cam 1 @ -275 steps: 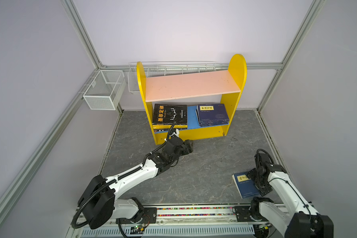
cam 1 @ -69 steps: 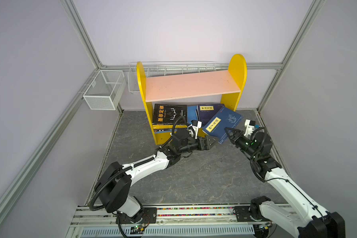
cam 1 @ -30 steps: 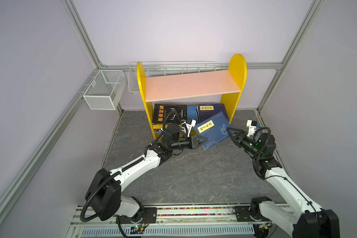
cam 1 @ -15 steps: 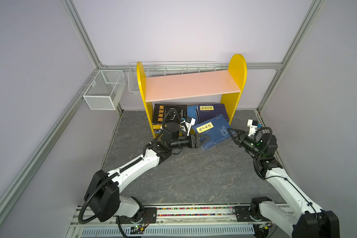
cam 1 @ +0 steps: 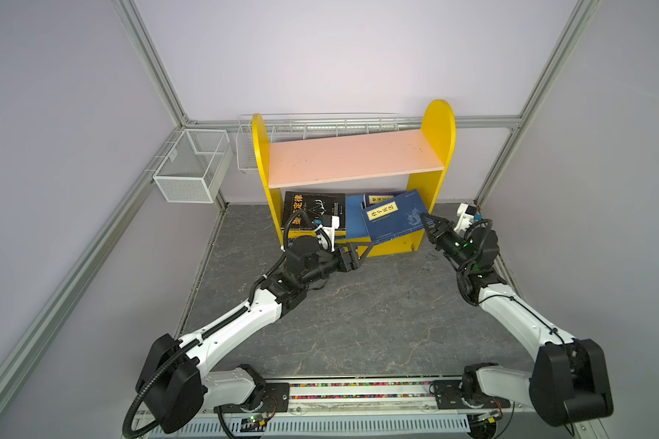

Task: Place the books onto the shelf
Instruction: 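Push the blue book onto the shelf with right gripper while left gripper releases it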

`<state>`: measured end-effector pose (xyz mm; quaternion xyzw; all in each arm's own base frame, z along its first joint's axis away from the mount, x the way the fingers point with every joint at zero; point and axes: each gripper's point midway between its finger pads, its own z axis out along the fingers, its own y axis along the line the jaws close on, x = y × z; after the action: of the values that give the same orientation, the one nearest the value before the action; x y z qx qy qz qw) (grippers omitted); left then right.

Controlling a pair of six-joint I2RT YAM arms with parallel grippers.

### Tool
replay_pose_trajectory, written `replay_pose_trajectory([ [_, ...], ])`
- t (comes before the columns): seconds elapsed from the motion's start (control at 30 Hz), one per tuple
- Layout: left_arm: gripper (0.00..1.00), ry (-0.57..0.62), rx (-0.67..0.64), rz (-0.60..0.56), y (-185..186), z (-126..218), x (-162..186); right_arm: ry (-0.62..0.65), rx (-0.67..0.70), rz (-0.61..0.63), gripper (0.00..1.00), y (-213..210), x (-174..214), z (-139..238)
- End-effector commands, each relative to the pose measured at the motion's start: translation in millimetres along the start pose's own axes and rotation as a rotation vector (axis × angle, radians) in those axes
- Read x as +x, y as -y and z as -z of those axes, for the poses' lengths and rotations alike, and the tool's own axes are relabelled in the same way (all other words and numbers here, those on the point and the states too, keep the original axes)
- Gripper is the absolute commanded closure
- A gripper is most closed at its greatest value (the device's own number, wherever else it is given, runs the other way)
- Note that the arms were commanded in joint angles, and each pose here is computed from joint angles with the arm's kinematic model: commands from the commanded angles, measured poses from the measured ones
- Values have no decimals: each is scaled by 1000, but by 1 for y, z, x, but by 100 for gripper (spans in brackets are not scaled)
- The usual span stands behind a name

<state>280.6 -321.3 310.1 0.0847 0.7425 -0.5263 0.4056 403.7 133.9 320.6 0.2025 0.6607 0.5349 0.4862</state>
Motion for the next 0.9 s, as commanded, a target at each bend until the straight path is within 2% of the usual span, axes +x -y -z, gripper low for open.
replay_pose_trajectory([
  [0.0,28,38,-30,-6,-4,8,-5,78,21,75,94,-12,-11,-14],
  [0.37,28,23,-39,-8,-7,19,4,165,87,85,94,-1,-14,-70],
  [0.6,28,9,-40,-5,-10,20,9,210,173,101,94,20,-21,-79],
  [0.73,28,1,-42,0,-13,17,12,218,268,132,94,37,-23,-76],
  [0.8,28,0,-34,4,-12,16,13,206,334,132,87,48,-21,-75],
  [0.83,28,-3,-32,7,-12,15,13,198,368,126,76,54,-20,-74],
  [0.87,28,-3,-29,9,-12,14,13,193,398,122,59,59,-20,-73],
])
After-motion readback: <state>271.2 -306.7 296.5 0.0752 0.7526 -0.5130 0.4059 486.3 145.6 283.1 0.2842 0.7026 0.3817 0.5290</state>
